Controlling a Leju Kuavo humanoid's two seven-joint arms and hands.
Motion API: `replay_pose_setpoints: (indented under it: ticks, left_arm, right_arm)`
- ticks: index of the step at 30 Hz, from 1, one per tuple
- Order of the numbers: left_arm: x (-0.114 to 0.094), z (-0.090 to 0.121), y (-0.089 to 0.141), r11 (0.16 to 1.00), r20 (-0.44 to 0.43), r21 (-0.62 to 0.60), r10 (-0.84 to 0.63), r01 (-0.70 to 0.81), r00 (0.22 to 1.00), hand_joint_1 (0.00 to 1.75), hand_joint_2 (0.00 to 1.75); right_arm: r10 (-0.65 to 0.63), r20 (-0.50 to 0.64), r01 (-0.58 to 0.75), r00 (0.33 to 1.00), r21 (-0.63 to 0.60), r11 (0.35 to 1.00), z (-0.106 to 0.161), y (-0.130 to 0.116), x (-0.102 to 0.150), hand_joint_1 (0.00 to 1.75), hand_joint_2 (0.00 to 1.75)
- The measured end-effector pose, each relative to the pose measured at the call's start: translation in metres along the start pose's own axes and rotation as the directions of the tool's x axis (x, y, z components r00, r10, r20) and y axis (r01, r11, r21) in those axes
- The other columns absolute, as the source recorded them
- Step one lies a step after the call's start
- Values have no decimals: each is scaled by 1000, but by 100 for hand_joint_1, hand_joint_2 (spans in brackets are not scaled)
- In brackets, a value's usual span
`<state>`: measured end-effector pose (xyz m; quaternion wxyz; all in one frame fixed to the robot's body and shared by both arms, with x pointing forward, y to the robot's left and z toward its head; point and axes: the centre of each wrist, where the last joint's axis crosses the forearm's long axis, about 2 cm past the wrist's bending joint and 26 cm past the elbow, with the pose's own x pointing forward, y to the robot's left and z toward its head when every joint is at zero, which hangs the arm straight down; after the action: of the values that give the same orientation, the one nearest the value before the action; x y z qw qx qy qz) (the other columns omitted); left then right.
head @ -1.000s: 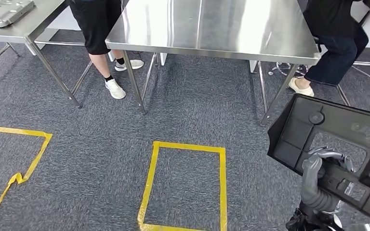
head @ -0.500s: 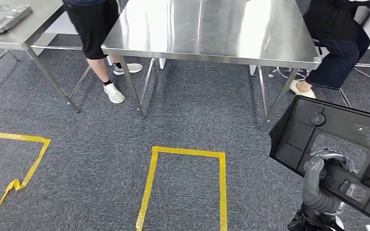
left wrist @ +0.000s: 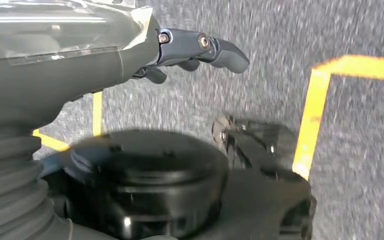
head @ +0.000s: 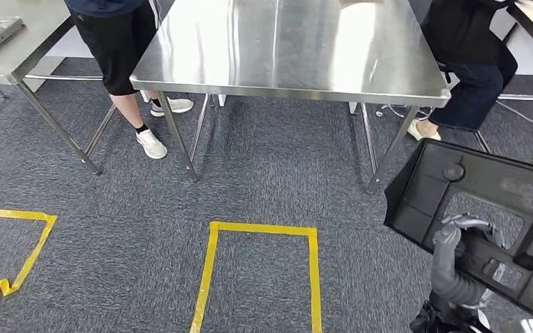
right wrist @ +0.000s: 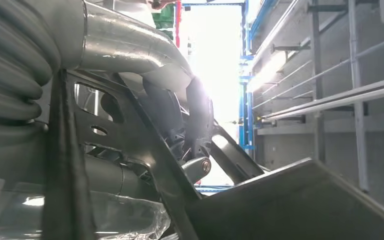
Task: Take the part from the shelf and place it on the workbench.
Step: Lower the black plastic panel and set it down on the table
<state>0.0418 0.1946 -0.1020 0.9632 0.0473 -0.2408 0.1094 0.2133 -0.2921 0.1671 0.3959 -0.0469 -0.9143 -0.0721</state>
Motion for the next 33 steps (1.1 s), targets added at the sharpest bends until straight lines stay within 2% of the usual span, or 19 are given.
replay_pose_setpoints:
  ticks: [33]
  left_arm:
    - [-2,3,-8,999,33,37,34,-35,999,0,175]
  right_arm:
    - [1,3,-1,1000,-14,1000,-7,1,0,175,175]
